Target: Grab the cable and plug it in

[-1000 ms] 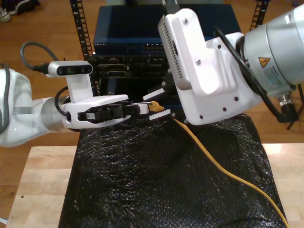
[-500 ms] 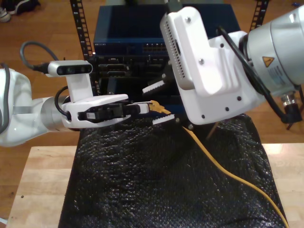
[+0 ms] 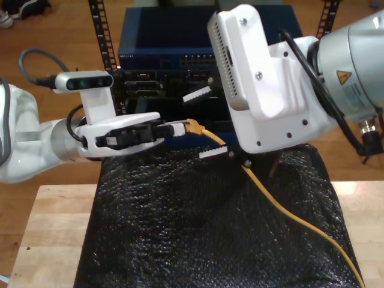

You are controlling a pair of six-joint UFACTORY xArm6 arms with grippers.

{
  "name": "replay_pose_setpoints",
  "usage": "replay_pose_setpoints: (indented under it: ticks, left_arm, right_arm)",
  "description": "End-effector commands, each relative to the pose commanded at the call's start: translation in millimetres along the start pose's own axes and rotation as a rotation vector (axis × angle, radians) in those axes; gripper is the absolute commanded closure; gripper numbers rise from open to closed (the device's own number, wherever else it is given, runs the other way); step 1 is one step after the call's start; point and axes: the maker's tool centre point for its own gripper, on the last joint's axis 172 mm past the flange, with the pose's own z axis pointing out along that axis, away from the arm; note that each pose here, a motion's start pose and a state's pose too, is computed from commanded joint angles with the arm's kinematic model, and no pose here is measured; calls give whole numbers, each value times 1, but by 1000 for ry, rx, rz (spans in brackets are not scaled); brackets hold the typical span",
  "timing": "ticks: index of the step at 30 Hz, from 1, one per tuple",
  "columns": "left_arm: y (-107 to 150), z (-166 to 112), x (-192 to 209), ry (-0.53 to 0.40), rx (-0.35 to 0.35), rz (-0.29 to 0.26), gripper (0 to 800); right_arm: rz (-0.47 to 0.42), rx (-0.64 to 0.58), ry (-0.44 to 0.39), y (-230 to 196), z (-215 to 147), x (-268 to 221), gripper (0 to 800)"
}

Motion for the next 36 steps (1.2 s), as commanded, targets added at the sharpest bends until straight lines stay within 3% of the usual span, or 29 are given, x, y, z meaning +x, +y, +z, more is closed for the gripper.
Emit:
replay_pose_setpoints:
  ticks: [25, 36]
  left_arm:
    - [6, 1, 8, 11, -19, 23, 767]
    - [10, 2, 9, 12, -33, 25, 767]
  right_arm:
    - [5, -28, -10, 4, -1, -5, 169]
    - [10, -25, -12, 3, 1, -6, 234]
